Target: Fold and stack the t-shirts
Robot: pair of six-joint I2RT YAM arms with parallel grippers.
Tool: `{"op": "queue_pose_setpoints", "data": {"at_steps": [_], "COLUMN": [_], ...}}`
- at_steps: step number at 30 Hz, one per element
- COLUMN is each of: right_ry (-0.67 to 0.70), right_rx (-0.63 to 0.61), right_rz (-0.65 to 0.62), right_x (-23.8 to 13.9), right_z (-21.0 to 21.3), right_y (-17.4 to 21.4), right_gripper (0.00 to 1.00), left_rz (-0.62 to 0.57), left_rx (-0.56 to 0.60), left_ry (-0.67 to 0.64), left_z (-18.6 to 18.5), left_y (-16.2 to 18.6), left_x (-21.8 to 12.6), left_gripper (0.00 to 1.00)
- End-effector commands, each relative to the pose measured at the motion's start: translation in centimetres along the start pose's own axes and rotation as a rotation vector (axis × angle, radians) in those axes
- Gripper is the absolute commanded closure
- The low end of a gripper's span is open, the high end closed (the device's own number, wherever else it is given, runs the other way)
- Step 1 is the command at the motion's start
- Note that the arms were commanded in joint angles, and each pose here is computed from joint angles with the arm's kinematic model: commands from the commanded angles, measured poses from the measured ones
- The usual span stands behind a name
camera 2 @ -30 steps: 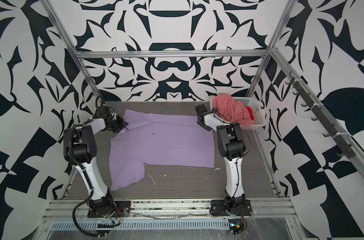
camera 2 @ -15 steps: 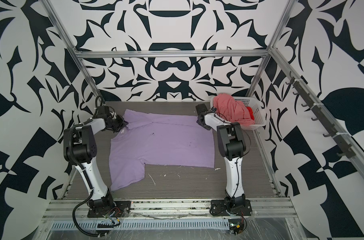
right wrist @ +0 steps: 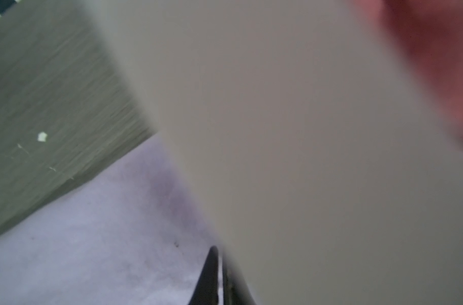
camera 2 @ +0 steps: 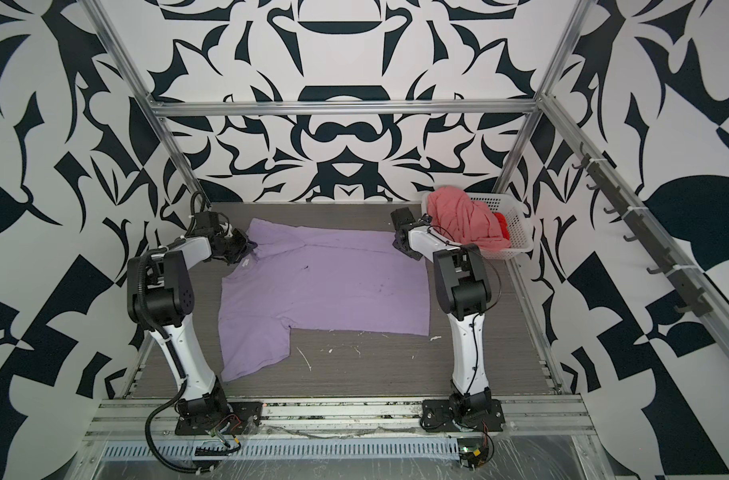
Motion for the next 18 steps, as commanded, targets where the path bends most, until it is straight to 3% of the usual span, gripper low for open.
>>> {"op": "queue_pose_setpoints", "data": {"at_steps": [1, 5, 7, 9, 14, 18], "right_ry": [0.041, 0.081, 0.132, 0.192, 0.309, 0.253], "right_rx": [-0.038, -0.041, -0.065, -0.103, -0.234, -0.274], "right_rz": [0.010, -0.021, -0.018, -0.019, -0.038, -0.060], "right_x": [0.4, -0.9, -1.3, -1.3, -1.2, -2.2], "right_z": [-0.8, -1.4, -2.2, -3.2, -5.1, -4.1], "right_y": [-0.1, -1.2, -1.3, -1.1, -1.6, -2.8], "right_gripper": [1.00, 1.00, 0.78, 0.68, 0.66, 0.66], "left_rz": [-0.006, -0.013, -0.015, -0.014, -0.009, -0.005], "left_rx": [-0.002, -0.007, -0.008, -0.010, -0.010, -0.006], "left_ry": [0.021, 0.024, 0.026, 0.026, 0.030, 0.028], "left_z": [-0.4, -0.5, -0.5, -0.5, -0.5, -0.5], "left_y": [0.3, 0.3, 0.2, 0.2, 0.4, 0.5], "left_x": [-0.7, -0.8, -0.8, -0.8, -0.8, -0.9], "left_gripper": [0.99, 0.99, 0.99, 0.99, 0.99, 0.99]}}
Point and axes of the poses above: each gripper's point midway between its finger pads, its own x axis out along the fingers, its own z axis along the line the jaws close on, y = z × x, the point moved 2 cm from there along -x, back along the fingers, and after that the axes turned 1 degree about x, right-handed, at the moved point
